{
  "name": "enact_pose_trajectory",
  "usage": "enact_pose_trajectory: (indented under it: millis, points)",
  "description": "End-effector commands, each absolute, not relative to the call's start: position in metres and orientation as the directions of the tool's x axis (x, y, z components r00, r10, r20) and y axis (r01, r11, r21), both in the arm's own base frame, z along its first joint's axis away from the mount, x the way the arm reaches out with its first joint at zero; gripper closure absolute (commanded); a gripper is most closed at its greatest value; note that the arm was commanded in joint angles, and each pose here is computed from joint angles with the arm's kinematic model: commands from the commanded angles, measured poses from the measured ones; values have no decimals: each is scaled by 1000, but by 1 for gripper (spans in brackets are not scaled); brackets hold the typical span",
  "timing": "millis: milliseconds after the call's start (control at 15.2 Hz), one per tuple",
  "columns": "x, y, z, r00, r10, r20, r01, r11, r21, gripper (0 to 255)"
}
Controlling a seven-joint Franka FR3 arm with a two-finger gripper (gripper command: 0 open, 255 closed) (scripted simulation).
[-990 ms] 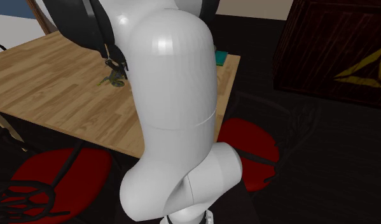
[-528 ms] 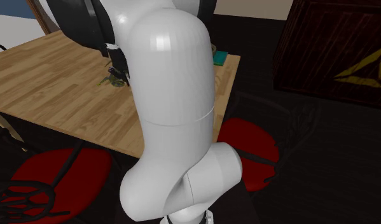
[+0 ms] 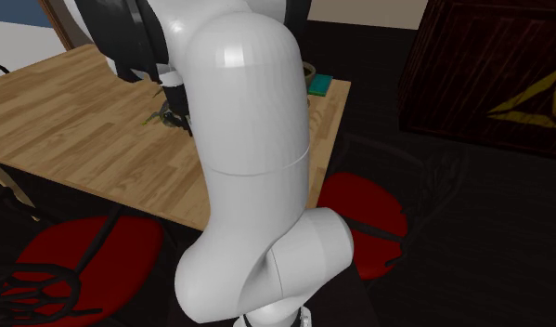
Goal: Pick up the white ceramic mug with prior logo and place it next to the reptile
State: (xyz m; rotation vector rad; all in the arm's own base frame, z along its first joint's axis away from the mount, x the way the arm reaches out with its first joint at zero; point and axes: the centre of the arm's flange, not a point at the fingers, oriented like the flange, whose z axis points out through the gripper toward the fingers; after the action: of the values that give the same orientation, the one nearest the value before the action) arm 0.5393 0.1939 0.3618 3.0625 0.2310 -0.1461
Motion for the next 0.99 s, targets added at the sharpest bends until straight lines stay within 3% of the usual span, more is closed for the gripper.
enact_pose_trajectory:
  millis: [0,528,594,924]
  points:
    - [538,194,352,984,146,-99,153,-987,59,255]
    - [538,194,348,984,146,-99,153,-987,59,255]
    - [538,194,348,984,146,-99,153,-987,59,0]
    - [538,194,348,984,146,-99,153,-987,59,0]
